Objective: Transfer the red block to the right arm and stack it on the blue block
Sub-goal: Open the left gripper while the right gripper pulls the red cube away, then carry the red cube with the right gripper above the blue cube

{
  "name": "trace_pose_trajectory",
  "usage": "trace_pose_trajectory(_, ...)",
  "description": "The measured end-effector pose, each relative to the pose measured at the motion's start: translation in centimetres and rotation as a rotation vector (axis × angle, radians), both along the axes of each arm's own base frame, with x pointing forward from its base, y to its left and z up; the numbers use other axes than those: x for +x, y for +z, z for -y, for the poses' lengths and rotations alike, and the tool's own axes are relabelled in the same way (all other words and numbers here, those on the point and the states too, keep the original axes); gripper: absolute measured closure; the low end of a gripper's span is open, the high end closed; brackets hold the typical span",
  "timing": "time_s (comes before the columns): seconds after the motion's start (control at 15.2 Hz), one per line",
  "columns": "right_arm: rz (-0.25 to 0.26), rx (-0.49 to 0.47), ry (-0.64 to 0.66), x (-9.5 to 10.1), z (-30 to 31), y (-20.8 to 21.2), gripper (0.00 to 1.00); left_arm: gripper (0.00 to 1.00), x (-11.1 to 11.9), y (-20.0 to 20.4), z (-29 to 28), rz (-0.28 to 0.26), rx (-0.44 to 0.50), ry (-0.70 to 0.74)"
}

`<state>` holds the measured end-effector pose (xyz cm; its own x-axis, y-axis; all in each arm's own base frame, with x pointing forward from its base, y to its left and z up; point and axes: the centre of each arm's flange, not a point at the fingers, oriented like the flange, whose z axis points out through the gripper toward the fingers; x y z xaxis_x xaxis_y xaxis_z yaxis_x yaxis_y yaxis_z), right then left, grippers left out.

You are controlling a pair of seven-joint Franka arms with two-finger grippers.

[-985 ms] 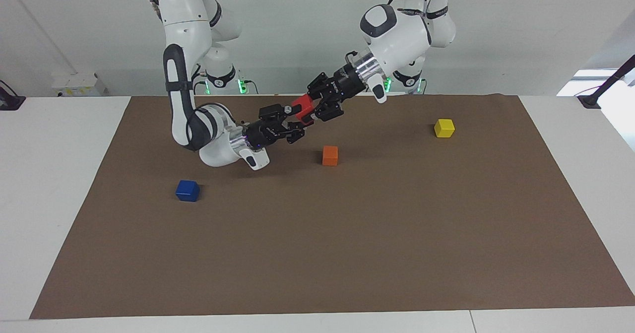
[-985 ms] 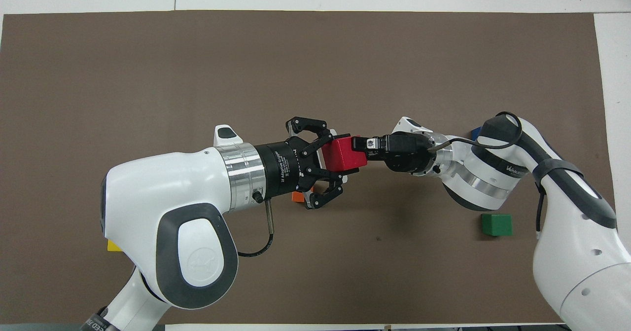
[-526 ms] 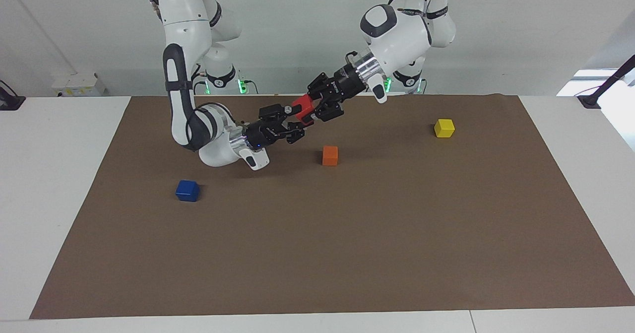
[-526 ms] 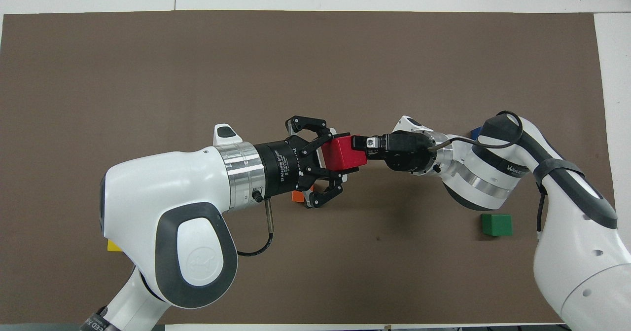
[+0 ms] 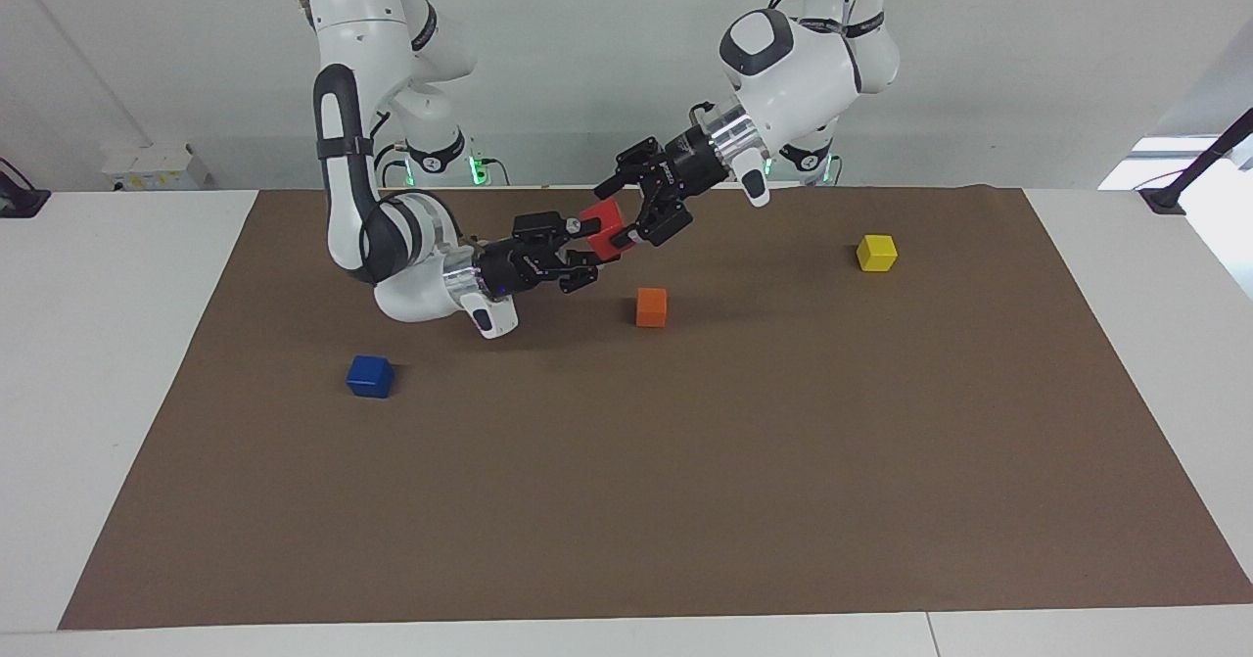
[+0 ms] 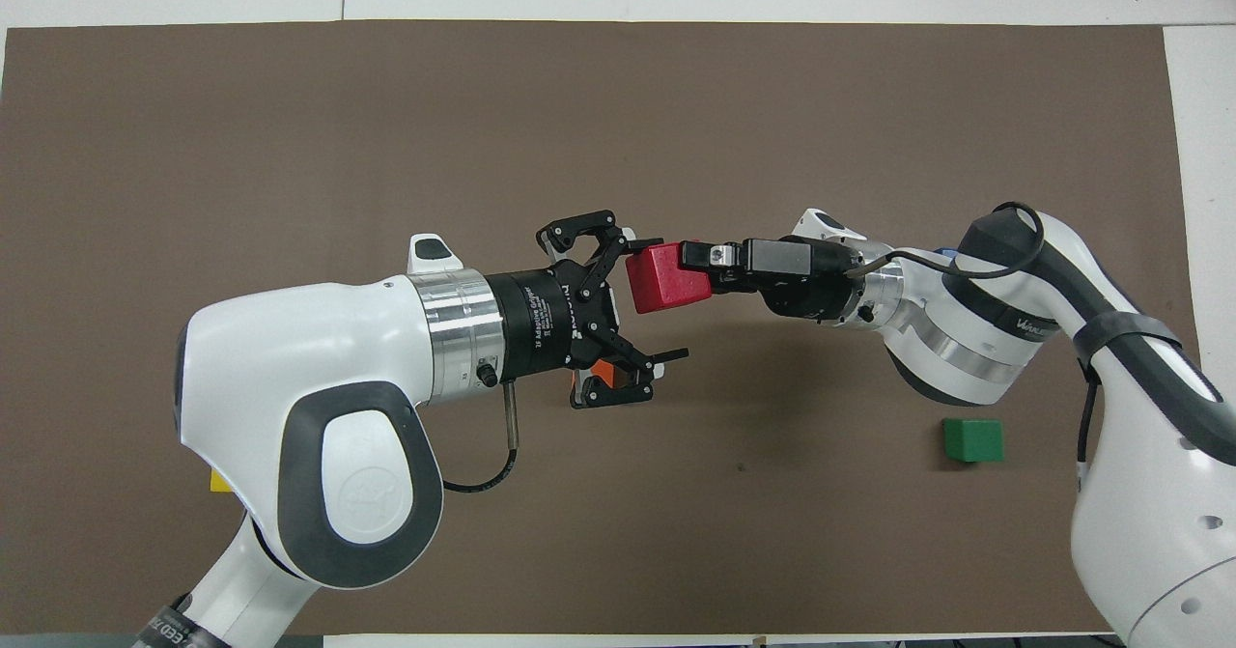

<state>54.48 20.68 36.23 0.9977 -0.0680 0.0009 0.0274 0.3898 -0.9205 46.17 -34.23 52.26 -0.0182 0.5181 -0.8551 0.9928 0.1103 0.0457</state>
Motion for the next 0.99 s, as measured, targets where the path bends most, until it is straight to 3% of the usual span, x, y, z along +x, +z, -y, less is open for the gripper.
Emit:
trace_pose_trajectory(0.33,0.005,-0.211,0.028,0.9,4.0,4.1,0.43,0.0,3.0,-0.7,-7.1,-0.002,-0.018,-0.077)
trace_pose_trajectory(0.53,0.026,-0.409,0.054,1.3,6.9,7.8,0.43,0.0,4.2,-1.4,-12.4,0.009,-0.012,-0.097)
trace_pose_trajectory(0.72,0.064,-0.661,0.076,1.5,12.0,13.1,0.43,0.0,4.7,-2.0,-16.6,0.029,0.069,-0.15)
trace_pose_trajectory(0.99,0.026,-1.067,0.037,-0.1,18.9,20.5,0.43,0.0,4.8,-2.9,-20.8,0.139,0.188,-0.305)
